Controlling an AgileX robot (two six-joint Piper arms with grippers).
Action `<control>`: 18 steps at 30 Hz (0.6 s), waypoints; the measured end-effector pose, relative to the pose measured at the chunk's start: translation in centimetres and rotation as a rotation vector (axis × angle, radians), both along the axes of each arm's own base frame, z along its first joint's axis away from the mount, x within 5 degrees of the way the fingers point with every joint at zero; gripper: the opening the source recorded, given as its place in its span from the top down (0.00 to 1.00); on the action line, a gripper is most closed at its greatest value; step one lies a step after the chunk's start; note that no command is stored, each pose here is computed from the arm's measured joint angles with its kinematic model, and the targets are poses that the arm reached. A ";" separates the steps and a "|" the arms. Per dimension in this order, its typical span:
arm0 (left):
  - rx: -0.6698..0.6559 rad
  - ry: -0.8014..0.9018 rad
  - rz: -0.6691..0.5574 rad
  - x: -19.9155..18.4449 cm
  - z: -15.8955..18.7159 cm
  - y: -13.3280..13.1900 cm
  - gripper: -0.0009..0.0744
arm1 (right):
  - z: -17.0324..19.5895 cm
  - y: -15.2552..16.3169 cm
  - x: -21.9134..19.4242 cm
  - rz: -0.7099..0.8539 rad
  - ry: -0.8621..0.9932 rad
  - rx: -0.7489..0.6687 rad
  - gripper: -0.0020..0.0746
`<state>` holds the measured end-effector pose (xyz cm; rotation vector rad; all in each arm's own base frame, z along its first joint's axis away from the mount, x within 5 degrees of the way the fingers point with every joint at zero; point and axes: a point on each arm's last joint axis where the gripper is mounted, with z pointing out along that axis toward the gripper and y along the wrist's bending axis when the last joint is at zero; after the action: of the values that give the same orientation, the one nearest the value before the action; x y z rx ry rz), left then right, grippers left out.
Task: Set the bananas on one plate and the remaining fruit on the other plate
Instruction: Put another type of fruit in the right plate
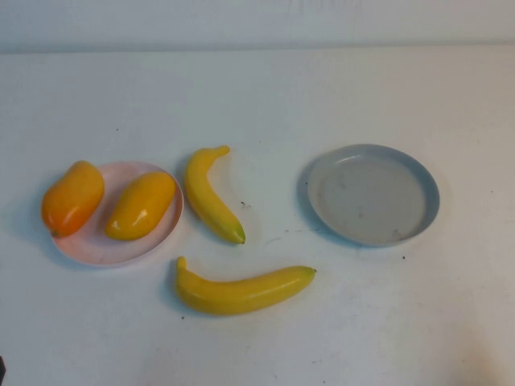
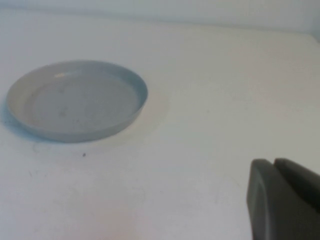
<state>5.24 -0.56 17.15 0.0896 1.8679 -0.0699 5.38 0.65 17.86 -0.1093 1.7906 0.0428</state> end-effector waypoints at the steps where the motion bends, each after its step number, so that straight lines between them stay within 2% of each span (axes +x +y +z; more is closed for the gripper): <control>1: 0.000 0.000 0.000 0.0 0.0 0.0 0.99 | 0.2 0.0 0.1 -0.003 -0.026 0.008 1.00; 9: 0.000 0.000 0.000 0.0 0.0 0.0 0.99 | 2.1 -0.1 0.2 -0.046 -0.207 0.324 1.00; 18: 0.000 0.000 0.000 0.0 0.0 0.0 0.99 | 2.4 -0.2 0.2 -0.061 -0.231 0.429 1.00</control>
<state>5.24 -0.56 17.15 0.0896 1.8679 -0.0699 5.62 0.44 20.27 0.2397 1.5182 0.3543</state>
